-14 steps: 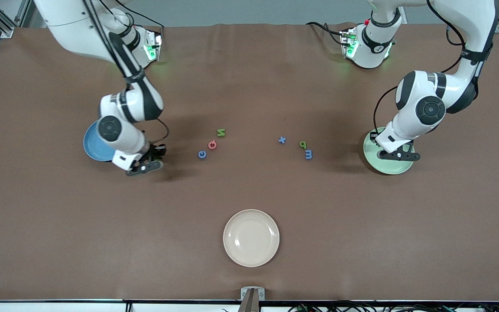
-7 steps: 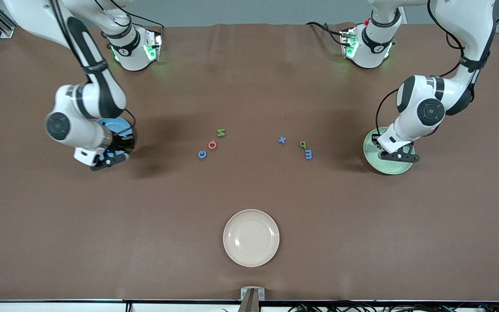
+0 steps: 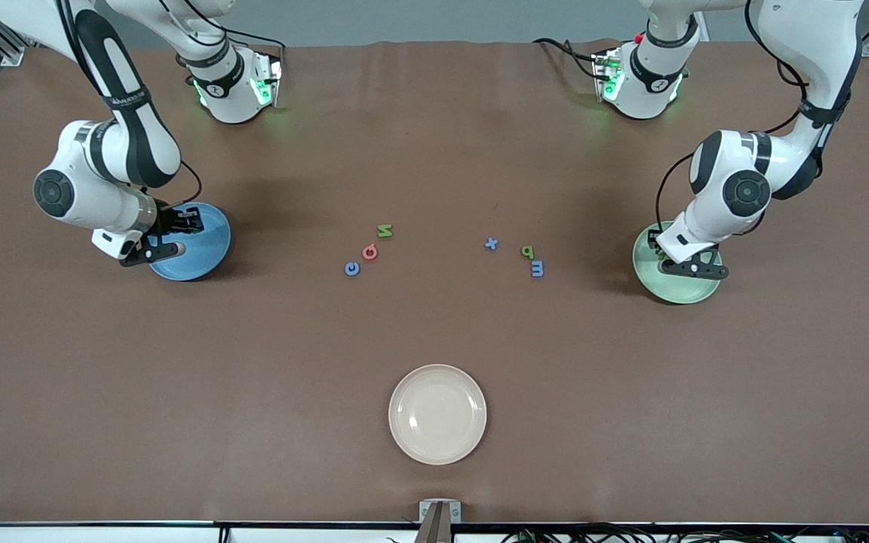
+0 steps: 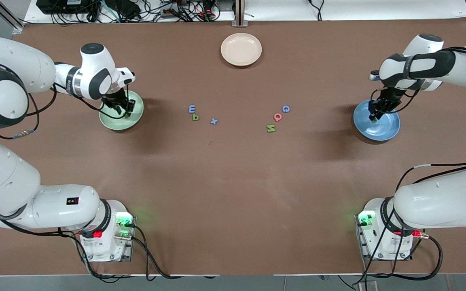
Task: Sort uppercase to blue plate, lowercase to green plate
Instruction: 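Release the u on the green plate while the right gripper places B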
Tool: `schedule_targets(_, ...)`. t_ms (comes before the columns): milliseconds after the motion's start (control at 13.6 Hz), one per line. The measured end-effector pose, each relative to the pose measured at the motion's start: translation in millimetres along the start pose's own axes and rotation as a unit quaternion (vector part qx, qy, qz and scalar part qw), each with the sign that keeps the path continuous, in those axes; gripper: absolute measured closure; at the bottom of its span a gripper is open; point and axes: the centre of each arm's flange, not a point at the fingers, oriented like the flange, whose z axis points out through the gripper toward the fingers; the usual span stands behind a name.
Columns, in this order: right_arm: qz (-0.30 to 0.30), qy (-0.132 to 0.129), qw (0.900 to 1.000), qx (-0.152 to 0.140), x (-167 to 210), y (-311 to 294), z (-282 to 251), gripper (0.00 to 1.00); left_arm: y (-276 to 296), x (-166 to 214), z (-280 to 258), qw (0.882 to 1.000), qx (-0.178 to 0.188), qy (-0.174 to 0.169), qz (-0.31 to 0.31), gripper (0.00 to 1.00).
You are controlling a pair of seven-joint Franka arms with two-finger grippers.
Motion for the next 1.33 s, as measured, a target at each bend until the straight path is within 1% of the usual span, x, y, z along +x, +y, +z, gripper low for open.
schedule_targets(74, 0.002, 0.0, 1.0, 0.0, -1, 2, 0, 0.6, 1, 1, -1, 1.0, 0.0, 0.003, 0.001, 0.36)
schedule_targets(148, 0.006, 0.001, 1.0, 0.0, 0, 2, 0, 0.5, 5, 2, -4, 1.0, 0.0, 0.008, 0.005, 0.27)
schedule_targets(221, 0.016, 0.002, 1.0, 0.0, 0, 1, -1, 0.38, 12, 5, -9, 1.0, 0.0, 0.015, 0.012, 0.16)
schedule_targets(295, 0.03, 0.0, 1.0, 0.0, 2, -2, -4, 0.27, 24, 7, -17, 1.0, 0.0, 0.023, 0.016, 0.07)
schedule_targets(369, 0.044, -0.004, 0.999, 0.001, 5, -7, -9, 0.18, 40, 9, -25, 0.999, -0.001, 0.031, 0.013, 0.07)
schedule_targets(443, 0.06, -0.003, 0.998, -0.001, 9, -14, -18, 0.07, 59, 10, -31, 0.999, -0.003, 0.038, 0.003, 0.02)
schedule_targets(516, 0.073, 0.006, 0.997, -0.005, 15, -21, -27, 0.0, 78, 10, -36, 0.999, -0.005, 0.043, -0.008, 0.0)
schedule_targets(664, 0.083, 0.038, 0.996, -0.015, 25, -27, -42, 0.0, 117, 8, -43, 0.998, -0.012, 0.049, -0.031, 0.0)
schedule_targets(738, 0.079, 0.053, 0.995, -0.026, 31, -22, -53, 0.0, 136, 8, -45, 0.998, -0.017, 0.051, -0.043, 0.0)
schedule_targets(811, 0.068, 0.058, 0.995, -0.042, 38, -12, -64, 0.0, 154, 9, -47, 0.997, -0.024, 0.053, -0.05, 0.0)
schedule_targets(885, 0.056, 0.054, 0.996, -0.052, 45, 1, -74, 0.0, 172, 11, -49, 0.997, -0.03, 0.055, -0.05, 0.0)
schedule_targets(1033, 0.05, 0.04, 0.996, -0.054, 59, 24, -90, 0.02, 210, 14, -53, 0.996, -0.044, 0.059, -0.045, 0.0)
schedule_targets(1107, 0.061, 0.037, 0.996, -0.053, 66, 28, -97, 0.04, 231, 15, -56, 0.996, -0.05, 0.062, -0.049, 0.0)
schedule_targets(1254, 0.125, 0.024, 0.991, -0.049, 74, 23, -106, 0.04, 273, 13, -63, 0.994, -0.062, 0.067, -0.063, 0.0)
schedule_targets(1328, 0.159, 0.021, 0.986, -0.049, 78, 11, -108, 0.0, 289, 12, -65, 0.993, -0.067, 0.068, -0.066, 0.0)
